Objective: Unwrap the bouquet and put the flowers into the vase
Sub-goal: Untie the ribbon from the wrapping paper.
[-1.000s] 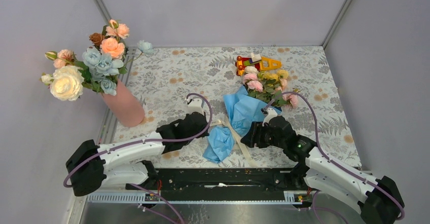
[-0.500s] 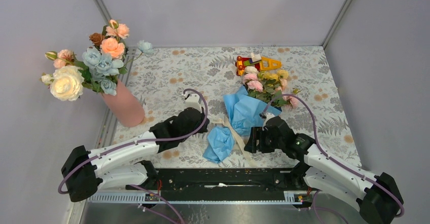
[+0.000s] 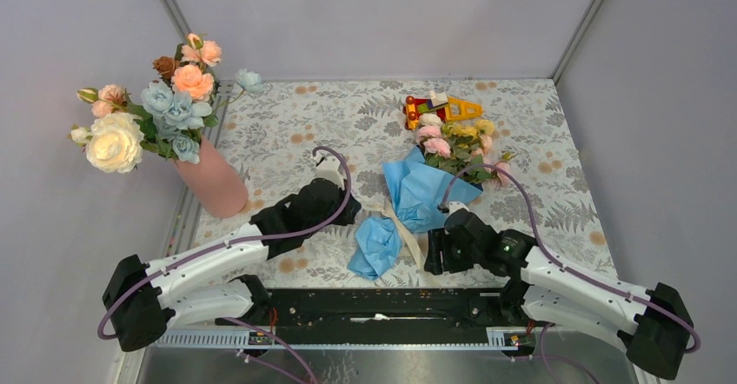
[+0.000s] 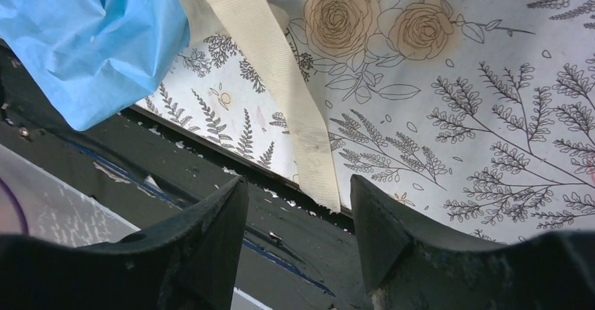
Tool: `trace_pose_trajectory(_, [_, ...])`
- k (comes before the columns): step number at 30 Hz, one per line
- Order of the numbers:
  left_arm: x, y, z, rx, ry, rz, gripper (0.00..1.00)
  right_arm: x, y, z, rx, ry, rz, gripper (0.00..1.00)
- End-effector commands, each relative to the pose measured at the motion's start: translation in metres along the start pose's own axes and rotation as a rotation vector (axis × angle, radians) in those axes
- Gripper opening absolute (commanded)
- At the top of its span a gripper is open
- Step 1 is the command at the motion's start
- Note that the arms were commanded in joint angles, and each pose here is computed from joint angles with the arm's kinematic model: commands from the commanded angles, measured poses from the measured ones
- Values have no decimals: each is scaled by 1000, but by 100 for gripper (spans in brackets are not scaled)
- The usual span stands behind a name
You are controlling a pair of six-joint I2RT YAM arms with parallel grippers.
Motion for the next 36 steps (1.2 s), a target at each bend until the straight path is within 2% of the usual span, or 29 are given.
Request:
trace_pose_trajectory(1, [24,-13,8,-70,-67,24,0,16,18,0,-17,-107,29,61])
trace_pose_trajectory(11, [21,-8,7,-78,-65,56,0,18,26,-21,-75,-173,73,58])
trace_pose_trajectory(23, [17,-7,4,-85,-52,67,0,17,25,-46,-164,-154,147,53])
trace_pose_trajectory(30, [18,-3,4,-75,-54,71,0,26,0,-40,-356,-213,136,28])
trace_pose_trajectory(36, [18,0,4,-68,-57,78,0,29,0,-38,-351,-240,136,8])
Point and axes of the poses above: each gripper's point midway between its finger pads, its own z axis back along the fingers, its own y axis along the line the jaws close on, x = y × z, the point moved 3 cm from there along z, back along the fingers, and after that the axes turned 8 degrees about -z, right-handed, at the moved point
